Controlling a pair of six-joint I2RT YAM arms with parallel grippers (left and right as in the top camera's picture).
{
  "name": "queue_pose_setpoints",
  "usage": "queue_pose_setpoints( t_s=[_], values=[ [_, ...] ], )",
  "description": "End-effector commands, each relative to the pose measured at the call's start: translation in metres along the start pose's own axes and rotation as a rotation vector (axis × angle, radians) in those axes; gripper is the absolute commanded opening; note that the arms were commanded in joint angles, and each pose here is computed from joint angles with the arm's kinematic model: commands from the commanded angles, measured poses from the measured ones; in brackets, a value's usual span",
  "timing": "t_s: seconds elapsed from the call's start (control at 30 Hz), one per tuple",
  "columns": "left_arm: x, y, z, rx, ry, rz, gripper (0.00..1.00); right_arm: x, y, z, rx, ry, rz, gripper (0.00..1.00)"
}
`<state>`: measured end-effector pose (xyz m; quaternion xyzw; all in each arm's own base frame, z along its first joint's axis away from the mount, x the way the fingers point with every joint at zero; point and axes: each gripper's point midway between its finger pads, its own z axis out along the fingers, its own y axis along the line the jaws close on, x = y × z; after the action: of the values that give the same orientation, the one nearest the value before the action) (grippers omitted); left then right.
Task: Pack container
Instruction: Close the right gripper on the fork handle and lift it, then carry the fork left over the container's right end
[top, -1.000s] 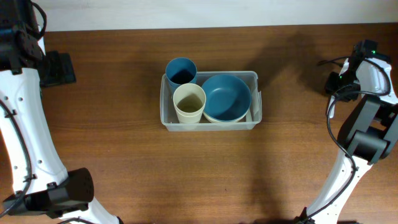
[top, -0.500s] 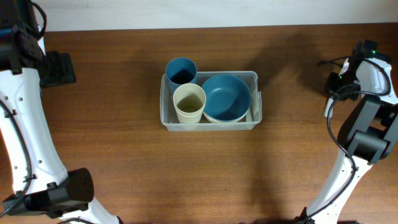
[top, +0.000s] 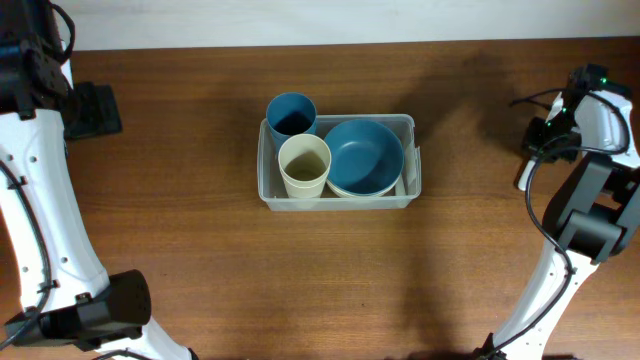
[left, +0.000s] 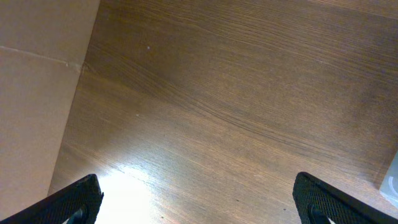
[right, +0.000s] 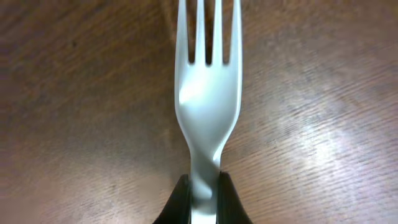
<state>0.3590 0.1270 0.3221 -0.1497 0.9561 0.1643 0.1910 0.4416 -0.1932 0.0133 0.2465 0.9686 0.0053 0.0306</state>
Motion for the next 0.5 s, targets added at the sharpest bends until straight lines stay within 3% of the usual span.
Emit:
queue_pose_setpoints(
  t_s=[0.0, 0.23, 0.47],
  values=[
    [-0.002, 0.007, -0.013, -0.013, -0.042, -0.013, 1.0, -0.021, 0.003, -0.024, -0.008, -0.061, 0.003, 0.04],
    [-0.002, 0.007, -0.013, -0.013, -0.042, -0.013, 1.0, -0.047, 0.034, -0.119, -0.173, -0.206, -0.019, 0.04],
    [-0.002, 0.007, -0.013, -0.013, -0.042, -0.013, 1.0, -0.036, 0.072, -0.205, -0.318, -0.316, -0.082, 0.04]
  ],
)
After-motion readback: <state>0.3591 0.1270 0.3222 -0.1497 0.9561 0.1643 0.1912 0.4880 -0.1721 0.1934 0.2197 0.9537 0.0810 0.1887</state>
